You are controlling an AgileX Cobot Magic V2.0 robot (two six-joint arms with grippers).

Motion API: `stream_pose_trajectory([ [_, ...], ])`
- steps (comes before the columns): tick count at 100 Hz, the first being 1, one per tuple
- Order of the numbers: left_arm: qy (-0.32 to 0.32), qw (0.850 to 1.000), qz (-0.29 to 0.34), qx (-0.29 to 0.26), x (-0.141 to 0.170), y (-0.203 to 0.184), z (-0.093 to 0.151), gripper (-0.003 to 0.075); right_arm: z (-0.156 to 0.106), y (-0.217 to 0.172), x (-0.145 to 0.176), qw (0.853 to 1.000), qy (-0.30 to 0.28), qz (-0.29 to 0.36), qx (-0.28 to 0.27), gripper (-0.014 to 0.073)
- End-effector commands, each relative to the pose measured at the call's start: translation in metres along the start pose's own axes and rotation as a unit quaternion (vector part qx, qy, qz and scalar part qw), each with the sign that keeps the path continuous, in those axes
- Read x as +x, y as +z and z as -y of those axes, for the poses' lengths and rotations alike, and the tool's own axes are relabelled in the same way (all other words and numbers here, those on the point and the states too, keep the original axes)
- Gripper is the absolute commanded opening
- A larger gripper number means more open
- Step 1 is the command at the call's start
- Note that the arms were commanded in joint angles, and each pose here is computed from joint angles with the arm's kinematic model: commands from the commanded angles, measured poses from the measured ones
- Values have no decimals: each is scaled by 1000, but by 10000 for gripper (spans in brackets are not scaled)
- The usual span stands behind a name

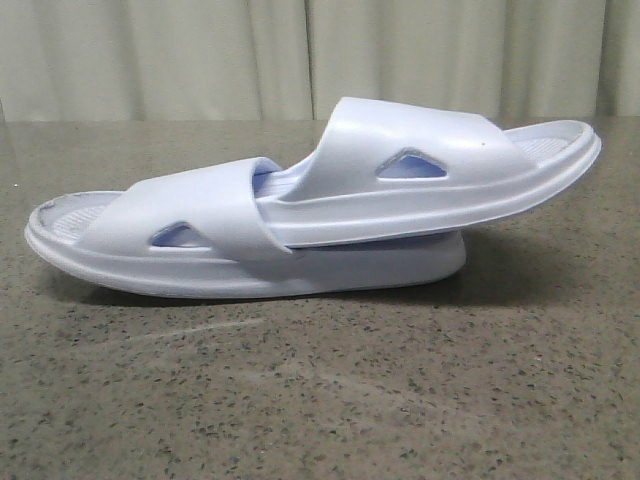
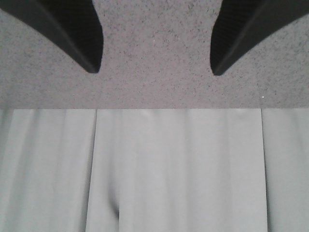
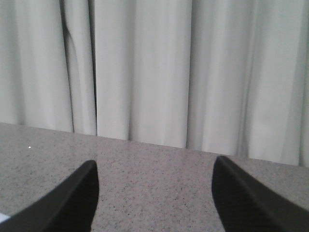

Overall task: Insert blue slippers together front up
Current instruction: 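Open both grippers and withdraw them from the slippers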

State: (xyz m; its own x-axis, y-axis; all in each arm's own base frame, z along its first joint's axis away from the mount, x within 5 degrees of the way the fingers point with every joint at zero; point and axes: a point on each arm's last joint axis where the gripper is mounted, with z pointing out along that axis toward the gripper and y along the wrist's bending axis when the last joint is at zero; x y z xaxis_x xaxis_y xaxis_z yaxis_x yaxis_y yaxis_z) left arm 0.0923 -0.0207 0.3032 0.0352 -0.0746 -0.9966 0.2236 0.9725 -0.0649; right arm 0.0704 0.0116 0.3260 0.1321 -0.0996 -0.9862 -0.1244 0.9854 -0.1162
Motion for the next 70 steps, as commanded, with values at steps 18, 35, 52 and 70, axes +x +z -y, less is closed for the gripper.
stream_pose_trajectory([
  [18,-14,1000,2,9,10,-7,1,426,0,-6,11,1000,-11,4,8,435],
  [35,-15,1000,0,8,11,-6,1,425,0,-6,10,1000,-11,8,13,433],
  [52,-15,1000,0,6,11,-6,1,356,3,-6,8,999,-11,18,24,333],
  [70,-15,1000,0,6,11,-6,1,165,3,-6,8,999,-11,20,26,60],
])
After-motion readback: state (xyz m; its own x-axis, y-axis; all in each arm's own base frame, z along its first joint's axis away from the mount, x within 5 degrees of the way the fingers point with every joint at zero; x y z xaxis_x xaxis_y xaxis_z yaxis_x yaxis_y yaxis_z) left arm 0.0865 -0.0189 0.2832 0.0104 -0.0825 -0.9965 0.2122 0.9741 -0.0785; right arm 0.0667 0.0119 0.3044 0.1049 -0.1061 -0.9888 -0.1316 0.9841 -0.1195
